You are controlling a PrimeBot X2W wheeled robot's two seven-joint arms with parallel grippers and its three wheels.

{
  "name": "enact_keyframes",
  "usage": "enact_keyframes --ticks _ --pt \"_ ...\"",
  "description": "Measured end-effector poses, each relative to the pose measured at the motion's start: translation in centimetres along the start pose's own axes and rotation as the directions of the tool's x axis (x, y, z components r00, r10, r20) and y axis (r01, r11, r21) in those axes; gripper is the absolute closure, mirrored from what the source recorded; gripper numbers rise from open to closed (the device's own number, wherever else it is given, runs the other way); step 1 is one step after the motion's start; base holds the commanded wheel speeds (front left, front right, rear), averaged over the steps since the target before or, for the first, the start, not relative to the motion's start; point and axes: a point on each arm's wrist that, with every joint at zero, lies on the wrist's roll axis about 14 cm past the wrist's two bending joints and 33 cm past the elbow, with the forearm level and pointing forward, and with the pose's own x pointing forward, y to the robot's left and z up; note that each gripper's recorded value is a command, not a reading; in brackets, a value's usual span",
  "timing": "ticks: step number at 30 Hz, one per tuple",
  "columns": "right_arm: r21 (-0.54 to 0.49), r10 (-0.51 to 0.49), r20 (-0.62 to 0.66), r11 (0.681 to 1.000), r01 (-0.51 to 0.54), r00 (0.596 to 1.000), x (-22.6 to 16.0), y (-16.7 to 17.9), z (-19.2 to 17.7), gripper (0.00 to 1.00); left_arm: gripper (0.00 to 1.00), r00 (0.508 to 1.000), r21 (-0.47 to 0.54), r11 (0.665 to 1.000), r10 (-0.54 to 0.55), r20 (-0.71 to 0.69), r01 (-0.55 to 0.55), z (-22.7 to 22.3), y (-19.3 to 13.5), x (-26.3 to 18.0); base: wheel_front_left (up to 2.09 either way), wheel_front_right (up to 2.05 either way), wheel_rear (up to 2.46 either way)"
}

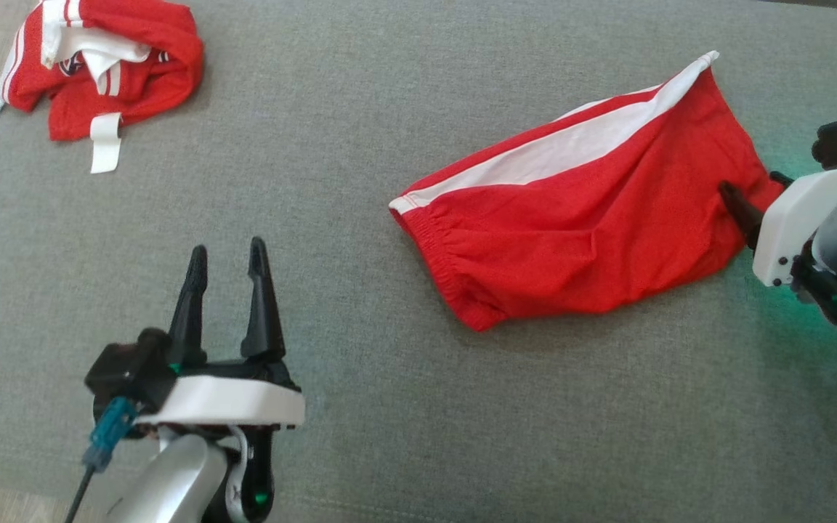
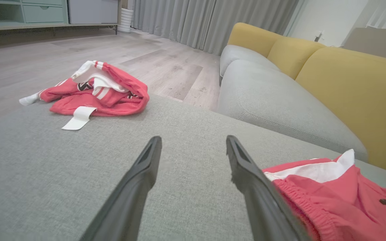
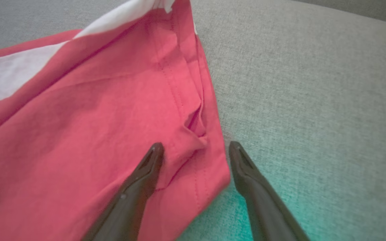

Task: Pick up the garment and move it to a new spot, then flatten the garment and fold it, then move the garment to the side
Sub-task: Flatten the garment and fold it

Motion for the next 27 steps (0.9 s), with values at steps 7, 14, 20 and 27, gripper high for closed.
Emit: enact_keyframes --ticks 7,14,20,27 --pt "0.029 0.021 -0.019 0.999 -0.02 1.0 0.0 0.8 -0.2 0.79 0.0 1.0 -0.005 1.0 0.014 -0.014 -0.014 -0.6 0.3 -0.5 0.0 0.0 0.0" --pt "0.071 0.015 0.033 0.997 -0.017 0.999 -0.7 1.2 0.1 1.0 0.0 1.0 -0.014 1.0 -0.015 0.007 0.015 0.0 -0.6 -0.1 0.0 0.0 0.0" --pt "0.141 -0.042 0.119 0.99 0.025 0.992 -3.0 0.0 -0.5 1.0 0.0 0.998 -0.035 0.997 -0.062 0.005 0.062 -0.3 -2.2 -0.5 0.0 0.0 0.0" --pt "0.32 -0.142 0.191 0.944 0.076 0.971 -6.5 -1.1 -3.8 1.0 0.0 0.989 -0.037 0.989 -0.146 -0.012 0.145 -1.1 -4.8 -1.2 0.0 0.0 0.0"
